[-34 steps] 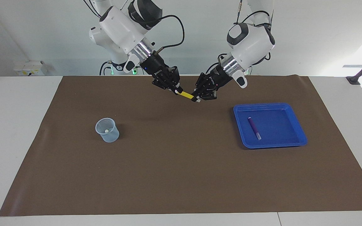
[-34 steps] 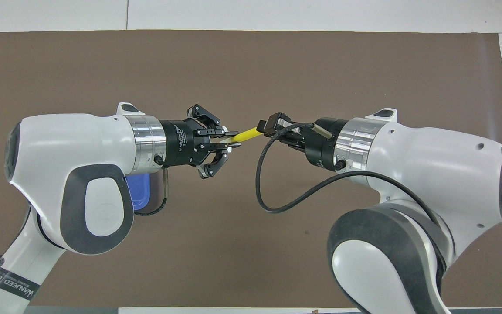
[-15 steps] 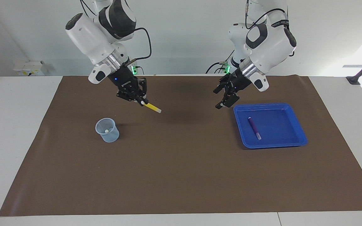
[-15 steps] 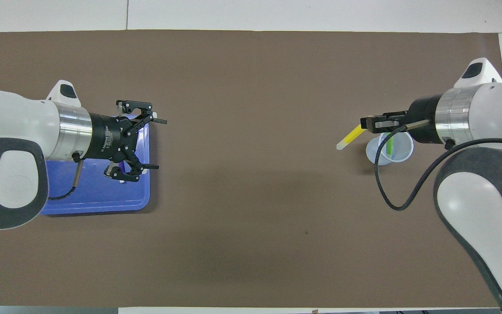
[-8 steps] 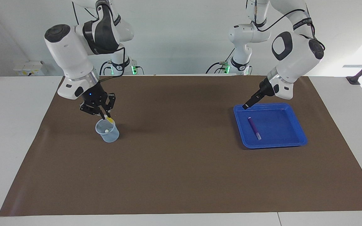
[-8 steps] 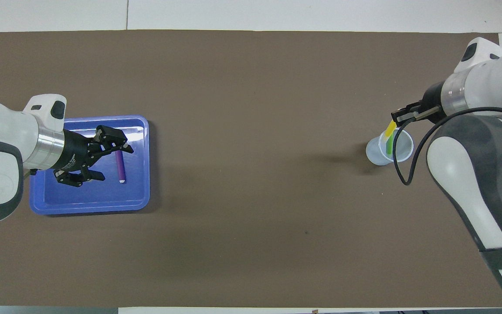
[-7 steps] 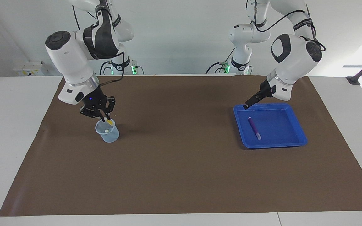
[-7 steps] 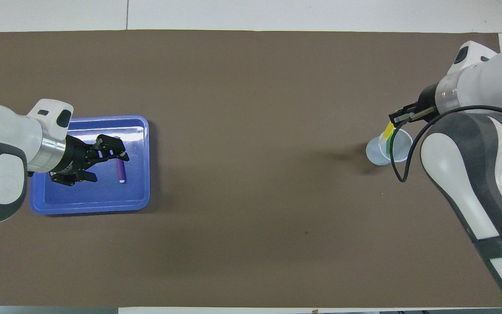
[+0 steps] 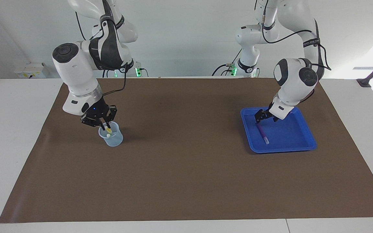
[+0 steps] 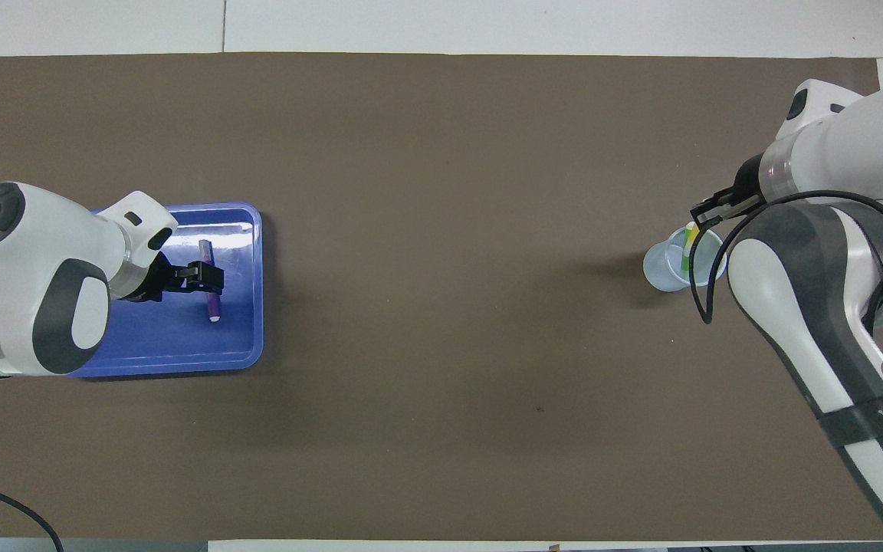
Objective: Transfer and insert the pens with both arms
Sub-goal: 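Insert the yellow pen into the cup while the left gripper reaches the purple pen, then grasp the purple pen with the left gripper and lift it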
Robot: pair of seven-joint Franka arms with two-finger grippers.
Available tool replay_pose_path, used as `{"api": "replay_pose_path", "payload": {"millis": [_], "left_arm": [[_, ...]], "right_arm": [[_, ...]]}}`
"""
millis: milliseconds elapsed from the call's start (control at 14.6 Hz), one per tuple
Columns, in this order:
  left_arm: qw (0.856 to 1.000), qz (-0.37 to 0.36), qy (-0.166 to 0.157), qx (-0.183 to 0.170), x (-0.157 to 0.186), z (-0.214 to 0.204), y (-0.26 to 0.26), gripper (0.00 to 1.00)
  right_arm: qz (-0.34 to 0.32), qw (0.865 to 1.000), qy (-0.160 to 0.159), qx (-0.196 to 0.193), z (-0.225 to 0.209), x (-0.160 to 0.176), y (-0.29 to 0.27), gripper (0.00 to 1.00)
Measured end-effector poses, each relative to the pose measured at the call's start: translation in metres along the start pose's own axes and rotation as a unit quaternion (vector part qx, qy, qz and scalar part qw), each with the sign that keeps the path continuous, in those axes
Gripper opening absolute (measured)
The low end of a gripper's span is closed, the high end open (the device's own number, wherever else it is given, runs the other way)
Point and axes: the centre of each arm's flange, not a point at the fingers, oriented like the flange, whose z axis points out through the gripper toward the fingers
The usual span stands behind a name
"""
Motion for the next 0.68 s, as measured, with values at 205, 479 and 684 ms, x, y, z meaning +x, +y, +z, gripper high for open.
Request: {"api": "replay_pose_path", "payload": {"millis": [205, 479, 684], "left_arm": [[1.0, 0.022, 0.0, 0.014, 0.006, 0.023, 0.002, 0.96], [0.999, 0.031, 0.002, 0.014, 0.007, 0.031, 0.009, 0.88], [0.999, 0.031, 0.009, 0.014, 0.01, 0.03, 0.009, 0.85]], "right_arm": [[0.003, 1.0, 0.011, -0.005, 0.024, -0.01, 0.001, 0.17], [0.003, 1.0, 0.011, -0.005, 0.03, -0.017, -0.001, 0.44], [0.02, 0.999, 0.019, 0.023, 0.004, -0.014, -0.004, 0.77]]}}
